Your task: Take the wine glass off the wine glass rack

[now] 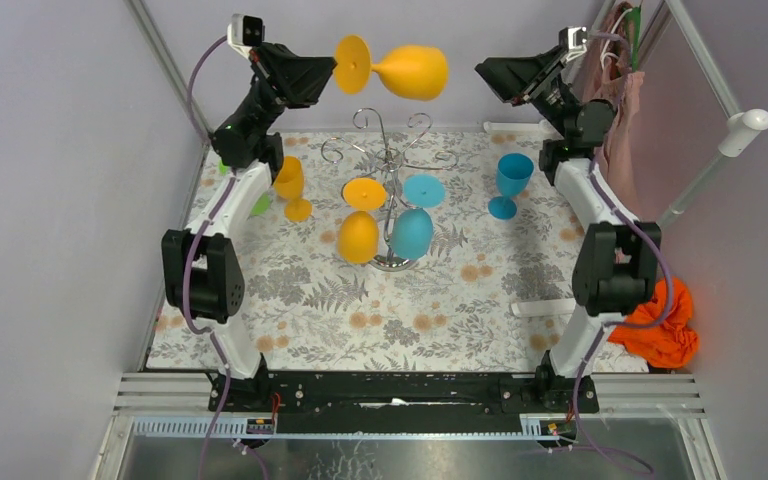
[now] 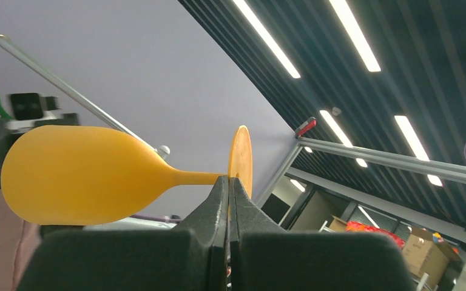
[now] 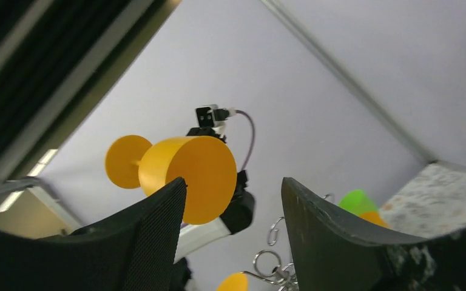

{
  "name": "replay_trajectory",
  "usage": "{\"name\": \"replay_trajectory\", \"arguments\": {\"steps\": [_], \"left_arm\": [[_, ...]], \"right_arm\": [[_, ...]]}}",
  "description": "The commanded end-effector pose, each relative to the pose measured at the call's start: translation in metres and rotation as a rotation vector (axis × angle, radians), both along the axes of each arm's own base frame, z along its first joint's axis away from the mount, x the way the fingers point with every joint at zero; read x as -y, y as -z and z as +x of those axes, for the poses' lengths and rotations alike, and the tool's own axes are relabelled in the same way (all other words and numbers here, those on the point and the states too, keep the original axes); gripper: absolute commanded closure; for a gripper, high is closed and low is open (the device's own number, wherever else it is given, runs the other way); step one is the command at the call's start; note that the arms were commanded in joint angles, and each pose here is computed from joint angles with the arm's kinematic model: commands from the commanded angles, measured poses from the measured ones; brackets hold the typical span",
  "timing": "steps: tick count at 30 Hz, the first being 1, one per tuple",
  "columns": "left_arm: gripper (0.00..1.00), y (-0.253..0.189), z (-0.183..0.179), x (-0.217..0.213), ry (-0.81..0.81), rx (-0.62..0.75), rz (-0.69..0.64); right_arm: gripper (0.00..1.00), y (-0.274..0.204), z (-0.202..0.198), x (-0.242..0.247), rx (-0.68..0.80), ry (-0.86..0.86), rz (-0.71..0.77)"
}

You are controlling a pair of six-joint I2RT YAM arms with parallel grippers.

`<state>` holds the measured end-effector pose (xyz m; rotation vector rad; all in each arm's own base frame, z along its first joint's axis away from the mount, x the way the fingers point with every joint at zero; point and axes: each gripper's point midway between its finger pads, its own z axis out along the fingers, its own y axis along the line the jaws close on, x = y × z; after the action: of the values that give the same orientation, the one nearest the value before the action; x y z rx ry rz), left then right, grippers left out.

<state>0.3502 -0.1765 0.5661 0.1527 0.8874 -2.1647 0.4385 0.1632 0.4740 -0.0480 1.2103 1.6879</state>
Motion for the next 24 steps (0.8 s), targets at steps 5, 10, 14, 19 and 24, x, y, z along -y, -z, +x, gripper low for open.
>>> {"name": "replay_trajectory", "arguments": {"steps": [5,10,14,19,24], "left_arm": [[1.0,-0.013,-0.033,0.003,0.109,0.104,-0.034],[1.0,-0.011,-0.028,0.004,0.117,0.095,-0.036],[1.0,-0.01,-0.026,0.006,0.126,0.088,-0.039],[1.0,-0.008,-0.026,0.008,0.13,0.086,-0.028],[1.0,-0.003,-0.026,0.011,0.133,0.075,-0.02]], "right_arm": [[0.34,-0.04,-0.079,-0.019,0.24,-0.35,0.053],[0.34,-0.049,-0.099,-0.036,0.266,-0.404,0.051],[0.34,-0.054,-0.107,-0.053,0.266,-0.469,0.062],[0.34,-0.06,-0.12,-0.076,0.279,-0.551,0.082],[0.34,-0.065,-0.131,-0.094,0.279,-0.616,0.093]]}}
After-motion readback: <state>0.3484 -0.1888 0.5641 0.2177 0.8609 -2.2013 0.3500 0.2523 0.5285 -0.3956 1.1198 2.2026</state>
